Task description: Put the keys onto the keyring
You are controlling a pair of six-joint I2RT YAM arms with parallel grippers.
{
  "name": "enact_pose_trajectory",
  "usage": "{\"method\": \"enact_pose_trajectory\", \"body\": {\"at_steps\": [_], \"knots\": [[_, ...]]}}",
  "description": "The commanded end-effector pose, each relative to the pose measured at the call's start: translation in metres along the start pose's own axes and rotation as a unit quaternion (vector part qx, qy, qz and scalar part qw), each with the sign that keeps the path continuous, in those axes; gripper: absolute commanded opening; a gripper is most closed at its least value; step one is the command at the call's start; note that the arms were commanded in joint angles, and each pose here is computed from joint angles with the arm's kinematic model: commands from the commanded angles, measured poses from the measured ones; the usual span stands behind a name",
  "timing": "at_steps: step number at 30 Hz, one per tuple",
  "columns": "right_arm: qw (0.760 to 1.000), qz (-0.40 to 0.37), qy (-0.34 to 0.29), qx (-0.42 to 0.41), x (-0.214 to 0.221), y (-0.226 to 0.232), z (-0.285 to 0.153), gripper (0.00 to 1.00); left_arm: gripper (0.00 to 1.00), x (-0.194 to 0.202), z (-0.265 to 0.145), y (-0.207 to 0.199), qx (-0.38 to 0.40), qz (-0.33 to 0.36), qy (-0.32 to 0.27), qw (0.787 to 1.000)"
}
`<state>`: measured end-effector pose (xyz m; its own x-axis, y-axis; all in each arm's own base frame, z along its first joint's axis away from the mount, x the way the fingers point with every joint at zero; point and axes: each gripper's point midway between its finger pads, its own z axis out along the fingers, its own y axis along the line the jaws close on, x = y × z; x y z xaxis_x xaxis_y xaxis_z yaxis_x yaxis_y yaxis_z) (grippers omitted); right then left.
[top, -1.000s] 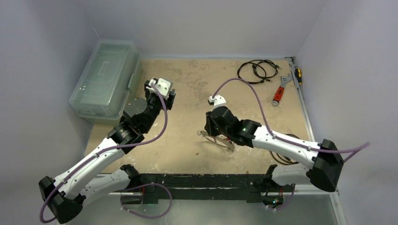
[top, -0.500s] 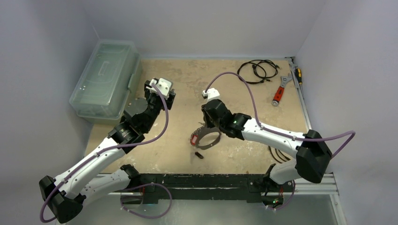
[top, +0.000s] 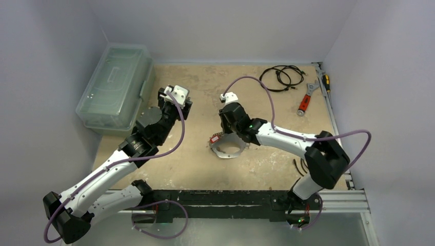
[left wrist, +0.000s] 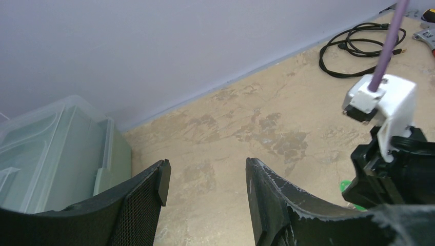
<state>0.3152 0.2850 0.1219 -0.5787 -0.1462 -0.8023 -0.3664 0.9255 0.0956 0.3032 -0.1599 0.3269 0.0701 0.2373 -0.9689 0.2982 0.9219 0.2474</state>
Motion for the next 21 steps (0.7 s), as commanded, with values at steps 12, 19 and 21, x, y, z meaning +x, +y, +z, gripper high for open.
{"method": "enact_pose_trajectory", "body": {"at_steps": [12,19,21], "knots": [[0.999,0.022,-0.018,0.034,-0.032,-0.010,0.067,0.00,0.57,-0.009,-0.002,0.005,-0.010,-0.003,-0.018,1.000],[0.998,0.024,-0.004,0.051,-0.031,-0.025,0.095,0.00,0.57,-0.010,-0.002,0.005,-0.010,-0.003,-0.020,1.000],[0.999,0.026,0.000,0.044,-0.031,-0.023,0.102,0.00,0.57,-0.010,-0.002,0.005,-0.010,-0.003,-0.020,1.000]]}}
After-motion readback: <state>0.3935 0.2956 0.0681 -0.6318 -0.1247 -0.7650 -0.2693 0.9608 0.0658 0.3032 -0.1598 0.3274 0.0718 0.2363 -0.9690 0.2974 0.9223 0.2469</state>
